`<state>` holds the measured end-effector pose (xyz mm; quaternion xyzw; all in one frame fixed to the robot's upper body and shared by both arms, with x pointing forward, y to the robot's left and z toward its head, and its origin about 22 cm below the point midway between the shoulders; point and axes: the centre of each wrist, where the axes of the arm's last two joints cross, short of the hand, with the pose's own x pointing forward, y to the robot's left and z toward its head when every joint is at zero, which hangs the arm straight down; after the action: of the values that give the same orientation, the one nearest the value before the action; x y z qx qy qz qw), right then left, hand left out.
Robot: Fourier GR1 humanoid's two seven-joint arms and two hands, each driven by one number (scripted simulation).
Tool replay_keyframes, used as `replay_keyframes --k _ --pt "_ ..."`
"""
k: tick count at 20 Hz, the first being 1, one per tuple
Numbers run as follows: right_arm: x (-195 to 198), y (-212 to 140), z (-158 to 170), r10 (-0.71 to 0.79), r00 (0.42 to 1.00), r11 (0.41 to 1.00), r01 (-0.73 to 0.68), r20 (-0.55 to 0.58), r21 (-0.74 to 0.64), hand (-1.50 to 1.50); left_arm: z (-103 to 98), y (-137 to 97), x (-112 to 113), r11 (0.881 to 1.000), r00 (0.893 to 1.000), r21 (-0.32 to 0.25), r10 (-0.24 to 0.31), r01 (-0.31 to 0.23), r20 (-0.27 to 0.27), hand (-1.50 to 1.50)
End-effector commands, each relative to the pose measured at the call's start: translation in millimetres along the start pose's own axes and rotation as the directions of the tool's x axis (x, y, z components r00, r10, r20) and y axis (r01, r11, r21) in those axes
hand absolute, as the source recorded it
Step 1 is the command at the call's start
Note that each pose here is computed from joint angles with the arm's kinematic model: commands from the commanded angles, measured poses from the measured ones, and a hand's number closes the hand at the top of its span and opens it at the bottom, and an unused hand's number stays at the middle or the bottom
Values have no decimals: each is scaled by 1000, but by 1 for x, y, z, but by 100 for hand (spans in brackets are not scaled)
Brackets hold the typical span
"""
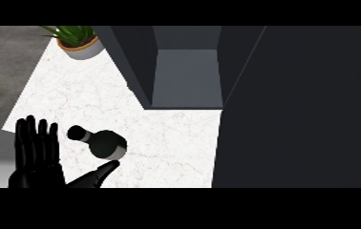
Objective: Pick up the wine, place it into the cabinet and close the cabinet
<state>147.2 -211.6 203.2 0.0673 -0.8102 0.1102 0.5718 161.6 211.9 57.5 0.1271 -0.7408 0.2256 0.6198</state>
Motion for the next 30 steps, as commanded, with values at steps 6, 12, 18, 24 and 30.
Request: replay_keyframes --k 6,12,18,24,30 --pt "29 -6 20 -23 997 999 21 70 31 -150 4 22 -39 1000 1000 3 19 -19 -22 -150" --pt "18 -4 25 -31 998 999 30 58 16 -150 9 34 -73 1000 999 -24 4 -5 -34 -150" --pt "23 3 27 -41 997 999 39 61 22 -150 -35 44 -89 999 999 -30 36 -37 -26 -150" --pt "30 0 23 -43 997 999 42 61 22 -150 0 36 -106 999 998 -31 31 -32 -56 -150" --pt "30 -4 23 -33 998 999 32 46 27 -150 -15 52 -134 999 997 -39 26 -29 -66 -150"
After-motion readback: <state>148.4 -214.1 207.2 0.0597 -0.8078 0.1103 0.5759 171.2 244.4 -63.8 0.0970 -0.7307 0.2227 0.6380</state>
